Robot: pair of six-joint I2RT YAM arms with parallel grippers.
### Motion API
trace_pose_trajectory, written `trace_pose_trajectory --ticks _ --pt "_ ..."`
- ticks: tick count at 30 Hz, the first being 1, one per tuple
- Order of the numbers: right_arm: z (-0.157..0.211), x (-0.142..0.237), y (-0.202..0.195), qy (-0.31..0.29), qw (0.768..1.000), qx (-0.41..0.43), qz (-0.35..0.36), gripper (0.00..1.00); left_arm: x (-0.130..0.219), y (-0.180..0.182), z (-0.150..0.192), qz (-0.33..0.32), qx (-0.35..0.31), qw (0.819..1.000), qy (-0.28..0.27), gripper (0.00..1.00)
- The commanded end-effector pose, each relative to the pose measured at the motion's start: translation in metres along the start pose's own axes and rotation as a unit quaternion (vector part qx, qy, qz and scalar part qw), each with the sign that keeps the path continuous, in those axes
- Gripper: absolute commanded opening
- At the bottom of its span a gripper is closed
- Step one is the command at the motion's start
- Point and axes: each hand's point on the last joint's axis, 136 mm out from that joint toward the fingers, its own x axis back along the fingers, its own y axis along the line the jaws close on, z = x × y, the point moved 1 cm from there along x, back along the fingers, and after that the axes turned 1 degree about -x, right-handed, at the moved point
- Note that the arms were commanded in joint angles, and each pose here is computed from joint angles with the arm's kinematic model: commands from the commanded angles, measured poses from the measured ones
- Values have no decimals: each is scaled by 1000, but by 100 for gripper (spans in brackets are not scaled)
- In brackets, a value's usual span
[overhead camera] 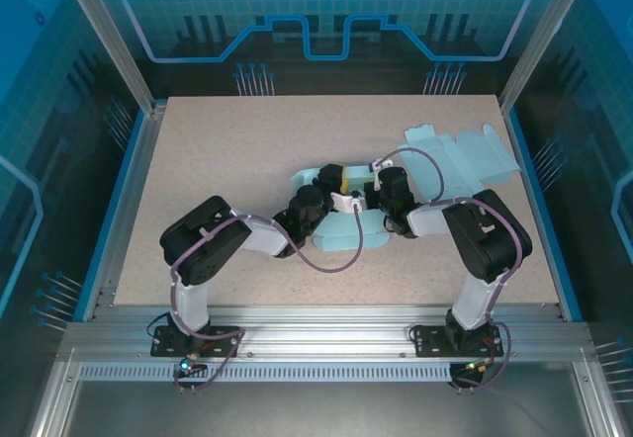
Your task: Fold the paper box
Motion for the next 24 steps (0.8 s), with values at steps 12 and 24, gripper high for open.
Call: trace_pose_trajectory --ticks 12,24 --pt "-12 11 10 -15 1000 17 -16 0 55 50 -16 -6 138 990 14 99" --pt "-15 23 21 -3 999 15 -50 0 137 135 27 -52 470 877 85 99"
